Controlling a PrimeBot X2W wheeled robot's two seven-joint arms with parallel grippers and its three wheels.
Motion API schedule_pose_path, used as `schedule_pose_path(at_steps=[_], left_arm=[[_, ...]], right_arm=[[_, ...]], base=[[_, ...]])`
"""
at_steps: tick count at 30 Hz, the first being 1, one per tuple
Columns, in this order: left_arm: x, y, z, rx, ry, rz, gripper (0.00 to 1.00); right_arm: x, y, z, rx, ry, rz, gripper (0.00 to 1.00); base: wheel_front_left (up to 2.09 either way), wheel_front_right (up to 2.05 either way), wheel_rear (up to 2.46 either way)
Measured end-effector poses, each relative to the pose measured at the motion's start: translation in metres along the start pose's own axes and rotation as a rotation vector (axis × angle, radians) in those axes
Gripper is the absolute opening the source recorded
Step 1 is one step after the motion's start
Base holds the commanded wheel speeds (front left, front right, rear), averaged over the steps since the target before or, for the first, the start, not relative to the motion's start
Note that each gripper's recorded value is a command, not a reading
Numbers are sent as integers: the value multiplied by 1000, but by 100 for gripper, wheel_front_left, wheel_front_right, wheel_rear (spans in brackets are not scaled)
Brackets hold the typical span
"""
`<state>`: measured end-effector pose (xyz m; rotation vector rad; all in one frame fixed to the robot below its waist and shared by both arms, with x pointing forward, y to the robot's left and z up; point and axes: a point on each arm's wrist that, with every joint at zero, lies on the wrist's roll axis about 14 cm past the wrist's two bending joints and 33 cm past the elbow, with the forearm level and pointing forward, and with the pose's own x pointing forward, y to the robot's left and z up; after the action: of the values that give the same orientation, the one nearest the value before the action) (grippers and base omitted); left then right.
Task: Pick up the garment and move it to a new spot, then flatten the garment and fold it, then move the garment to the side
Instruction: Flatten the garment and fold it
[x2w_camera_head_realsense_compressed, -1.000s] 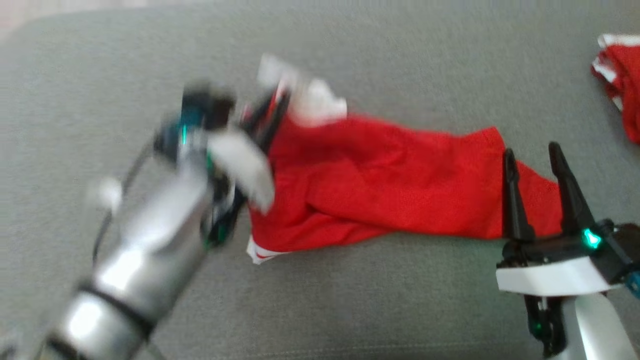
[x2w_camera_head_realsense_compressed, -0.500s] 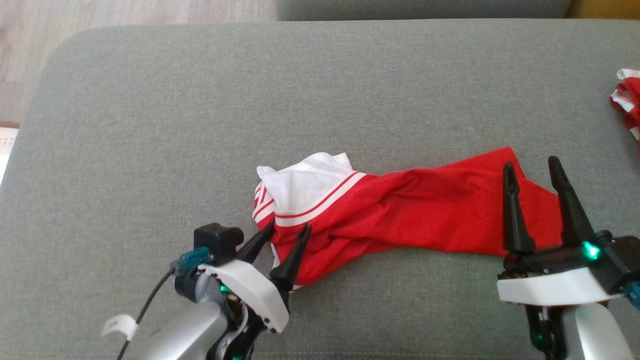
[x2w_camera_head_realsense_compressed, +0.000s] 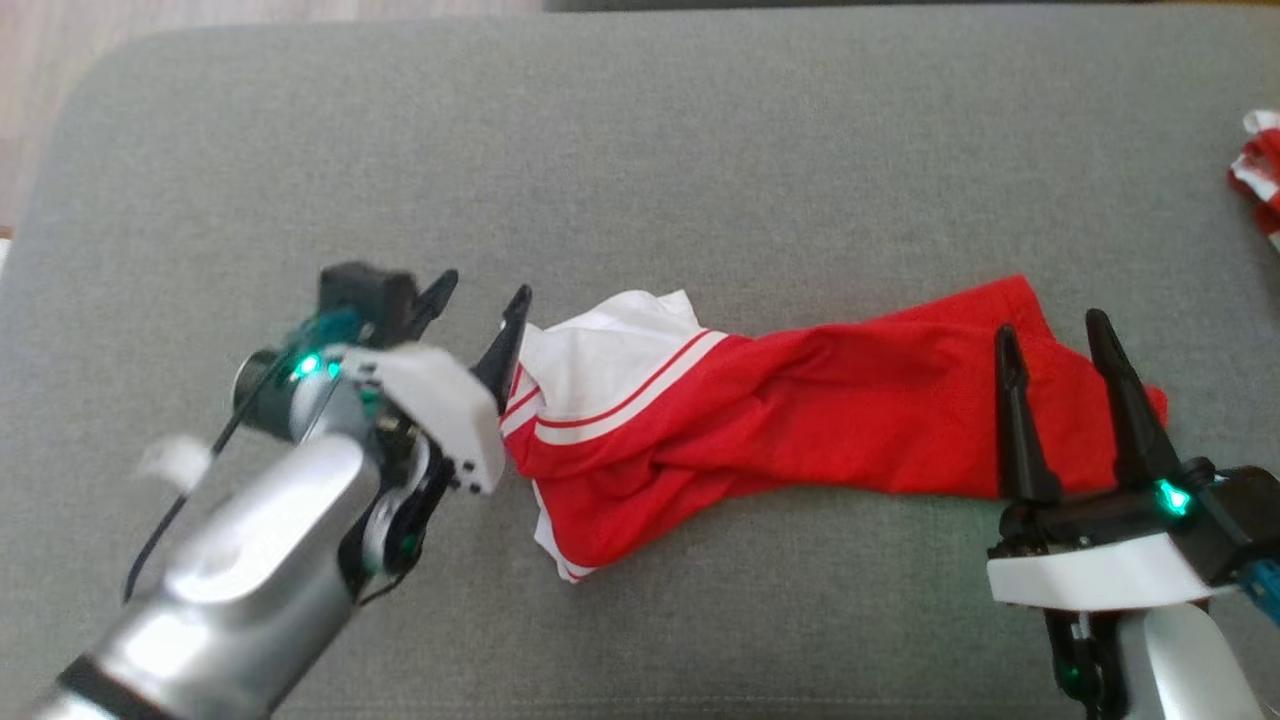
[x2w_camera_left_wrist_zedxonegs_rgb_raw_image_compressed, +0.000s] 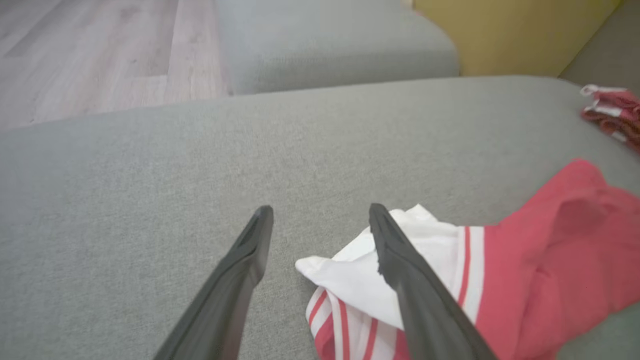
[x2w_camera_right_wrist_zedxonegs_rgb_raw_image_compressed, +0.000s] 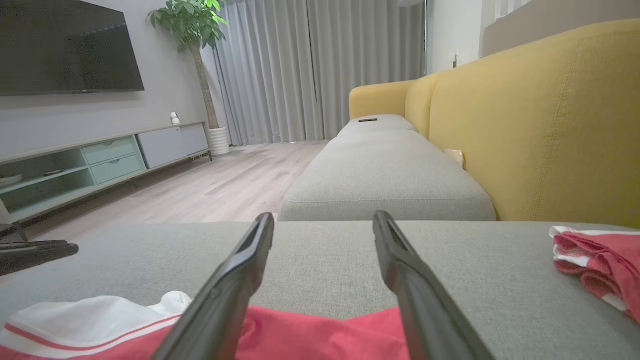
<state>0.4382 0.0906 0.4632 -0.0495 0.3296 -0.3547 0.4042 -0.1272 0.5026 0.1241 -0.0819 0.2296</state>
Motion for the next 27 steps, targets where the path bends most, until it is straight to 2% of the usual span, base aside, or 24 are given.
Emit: schedule_pose_path(at_steps=[8,13,22,23,24,25,26,27], left_arm=[[21,-4,-77,52,318,-45,100],[34,15,-78,104,317,3,100],[43,9,-82,113,334,-40,100],[44,8,-82,115,335,-44,92],[45,8,-81,116,335,-46,64],[45,7,-81,120,337,-47,9],[45,5,-81,122,337,-51,0],[45,3,-81,123,340,-64,0]], right_arm=[[11,-10,-8,-20,15,-4,100],[9,-16,-12,-24,28,-18,100],[6,-20,-11,-28,30,-33,100],[5,-21,-11,-28,29,-35,100],[5,-21,-10,-29,28,-35,100],[5,-21,-10,-29,26,-36,100],[5,-21,-9,-29,24,-36,100],[5,-21,-8,-30,22,-37,100]], base=[[0,0,0],[0,0,0],[0,0,0],[0,0,0],[0,0,0],[0,0,0],[0,0,0],[0,0,0]])
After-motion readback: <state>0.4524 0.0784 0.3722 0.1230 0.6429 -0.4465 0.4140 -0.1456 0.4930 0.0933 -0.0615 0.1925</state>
